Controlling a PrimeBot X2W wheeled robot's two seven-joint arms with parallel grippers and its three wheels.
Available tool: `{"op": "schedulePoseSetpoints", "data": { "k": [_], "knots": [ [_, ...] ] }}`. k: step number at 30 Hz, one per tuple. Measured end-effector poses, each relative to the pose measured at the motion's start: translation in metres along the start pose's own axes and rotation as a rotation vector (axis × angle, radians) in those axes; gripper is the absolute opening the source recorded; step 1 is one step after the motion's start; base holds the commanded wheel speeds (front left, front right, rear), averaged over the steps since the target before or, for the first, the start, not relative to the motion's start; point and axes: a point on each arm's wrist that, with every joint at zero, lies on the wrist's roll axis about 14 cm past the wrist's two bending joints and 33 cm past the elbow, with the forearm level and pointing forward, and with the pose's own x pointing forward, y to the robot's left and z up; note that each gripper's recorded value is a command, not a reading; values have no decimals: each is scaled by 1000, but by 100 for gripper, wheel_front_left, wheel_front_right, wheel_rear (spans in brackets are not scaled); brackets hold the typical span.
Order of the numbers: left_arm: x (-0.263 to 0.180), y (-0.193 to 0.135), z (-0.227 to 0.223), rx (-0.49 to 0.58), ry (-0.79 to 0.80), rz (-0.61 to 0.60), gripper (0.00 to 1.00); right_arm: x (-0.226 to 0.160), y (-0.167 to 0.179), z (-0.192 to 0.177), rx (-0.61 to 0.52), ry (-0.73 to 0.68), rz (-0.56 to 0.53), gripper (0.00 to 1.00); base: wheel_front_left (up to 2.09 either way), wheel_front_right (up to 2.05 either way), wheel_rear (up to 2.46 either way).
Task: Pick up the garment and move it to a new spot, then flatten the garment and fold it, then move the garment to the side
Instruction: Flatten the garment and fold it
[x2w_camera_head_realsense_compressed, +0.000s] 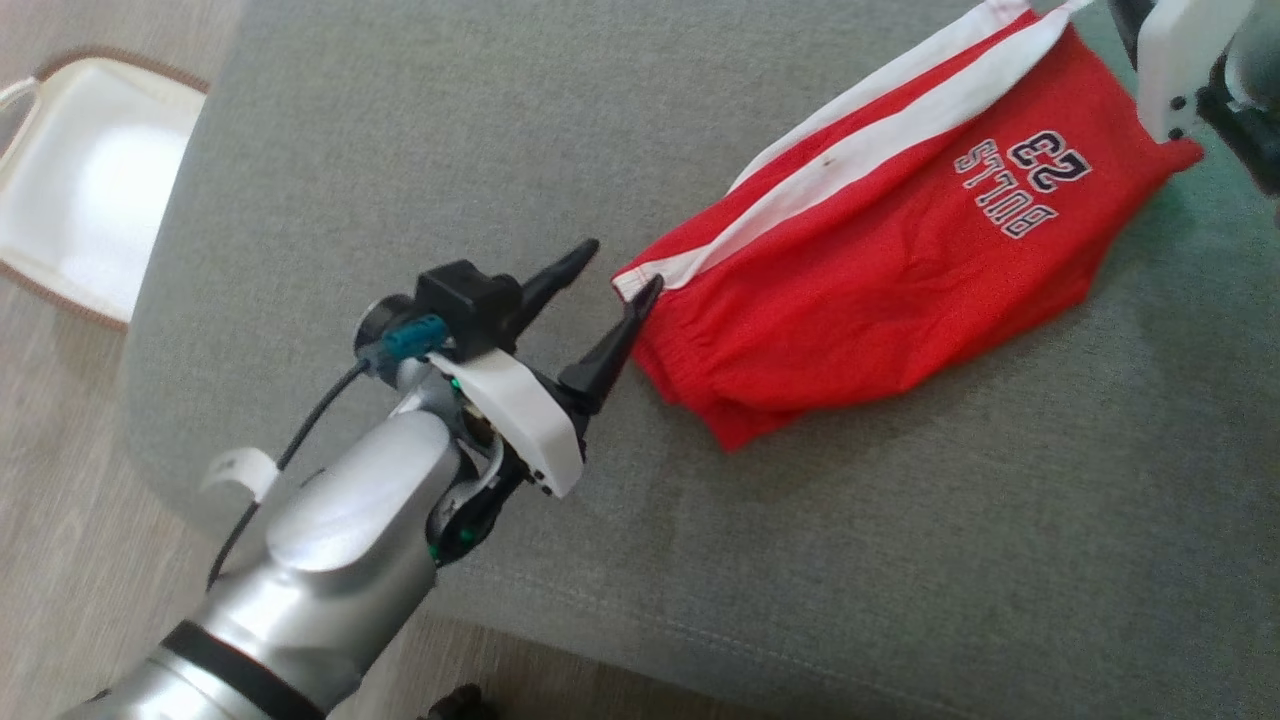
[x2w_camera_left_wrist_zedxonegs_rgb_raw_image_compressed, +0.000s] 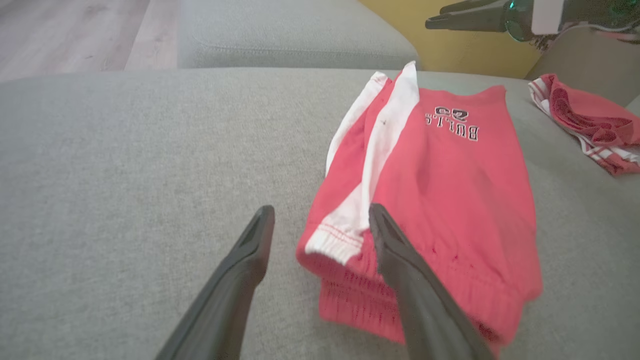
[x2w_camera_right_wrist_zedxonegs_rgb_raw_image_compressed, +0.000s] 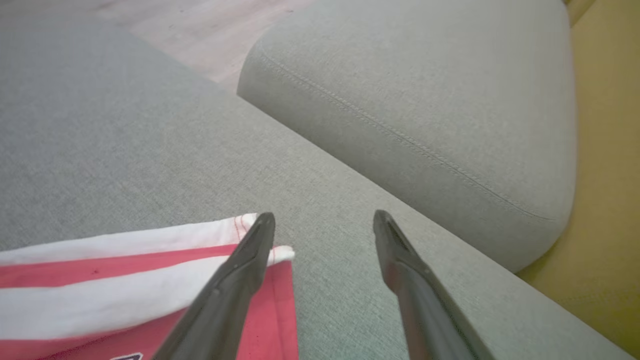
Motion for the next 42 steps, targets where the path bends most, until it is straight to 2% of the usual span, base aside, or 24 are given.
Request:
{"op": "schedulePoseSetpoints", "data": {
  "k": [10,16,22,26,33,42],
  "knots": [
    [-4,9,33,19,-101,54,100,-49,-19,37,140,-272,-74,100,0,0,0],
    [-12,11,60,6,-189,98,100,-91,-22,42,232,-418,-113,100,0,0,0],
    [-27,13,88,-57,-302,163,100,-135,-18,37,287,-530,-148,100,0,0,0],
    [-39,15,98,-102,-361,204,100,-163,-18,27,314,-581,-182,100,0,0,0],
    [-57,7,97,-72,-403,237,100,-211,-8,-3,391,-650,-267,100,0,0,0],
    [-66,-22,79,-64,-392,204,100,-246,20,-64,451,-605,-374,100,0,0,0]
  ]
}}
